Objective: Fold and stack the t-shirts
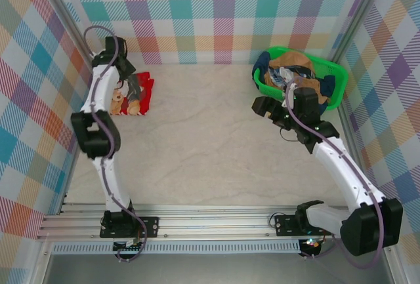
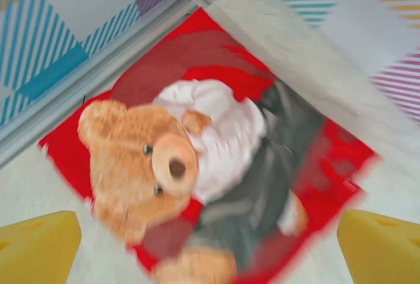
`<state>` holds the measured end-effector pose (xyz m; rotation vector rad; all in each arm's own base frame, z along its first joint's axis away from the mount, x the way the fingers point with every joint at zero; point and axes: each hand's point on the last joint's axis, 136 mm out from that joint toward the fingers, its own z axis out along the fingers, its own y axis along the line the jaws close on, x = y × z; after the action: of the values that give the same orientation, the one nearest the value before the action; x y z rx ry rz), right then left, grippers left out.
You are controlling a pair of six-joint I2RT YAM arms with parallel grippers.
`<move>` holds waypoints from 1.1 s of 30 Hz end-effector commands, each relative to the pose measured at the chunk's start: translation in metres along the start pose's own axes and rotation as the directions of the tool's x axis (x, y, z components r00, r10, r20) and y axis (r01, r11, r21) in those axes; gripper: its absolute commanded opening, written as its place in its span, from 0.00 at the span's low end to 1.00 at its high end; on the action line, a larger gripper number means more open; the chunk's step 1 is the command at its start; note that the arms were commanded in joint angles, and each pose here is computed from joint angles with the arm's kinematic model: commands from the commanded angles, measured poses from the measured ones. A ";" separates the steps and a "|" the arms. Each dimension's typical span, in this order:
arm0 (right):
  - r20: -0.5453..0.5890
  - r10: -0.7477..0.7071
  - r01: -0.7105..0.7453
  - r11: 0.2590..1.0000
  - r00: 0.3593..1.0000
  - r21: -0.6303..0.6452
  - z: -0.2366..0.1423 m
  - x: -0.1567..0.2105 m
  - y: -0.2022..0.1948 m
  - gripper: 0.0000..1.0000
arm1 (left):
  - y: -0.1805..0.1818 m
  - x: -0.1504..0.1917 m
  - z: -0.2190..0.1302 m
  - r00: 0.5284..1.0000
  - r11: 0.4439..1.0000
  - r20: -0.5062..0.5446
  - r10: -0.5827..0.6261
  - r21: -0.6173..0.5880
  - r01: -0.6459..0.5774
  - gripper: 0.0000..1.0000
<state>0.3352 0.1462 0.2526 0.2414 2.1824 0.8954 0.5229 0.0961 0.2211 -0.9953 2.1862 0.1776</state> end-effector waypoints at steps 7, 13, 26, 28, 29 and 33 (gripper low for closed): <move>0.125 -0.125 0.098 0.974 0.984 0.204 -0.052 -0.046 0.004 1.00 | 0.045 0.029 -0.132 0.986 0.941 0.086 -0.143 0.320 0.108 1.00; 0.188 -0.161 0.079 0.921 0.969 0.382 -0.089 -0.046 -0.026 1.00 | 0.135 0.085 -0.163 0.975 0.991 0.196 -0.106 0.097 0.089 1.00; 0.171 -0.525 0.256 0.643 0.834 0.722 -0.077 -0.002 -0.161 1.00 | 0.126 0.191 -0.108 0.914 0.898 0.323 0.247 0.278 -0.341 1.00; 0.135 -0.496 0.261 0.647 0.858 0.716 -0.060 0.005 -0.179 1.00 | 0.120 0.198 -0.092 0.910 0.893 0.311 0.273 0.269 -0.360 1.00; 0.108 -0.489 0.270 0.638 0.865 0.722 -0.050 0.008 -0.188 1.00 | 0.115 0.200 -0.084 0.904 0.886 0.315 0.290 0.268 -0.378 1.00; 0.115 -0.516 0.298 0.647 0.849 0.702 -0.022 0.002 -0.201 1.00 | 0.104 0.198 -0.055 0.896 0.895 0.345 0.278 0.246 -0.372 1.00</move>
<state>0.3102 -0.0156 0.1060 0.2193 2.1919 -0.2462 0.2996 0.0295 0.0896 -0.4152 2.1716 0.1706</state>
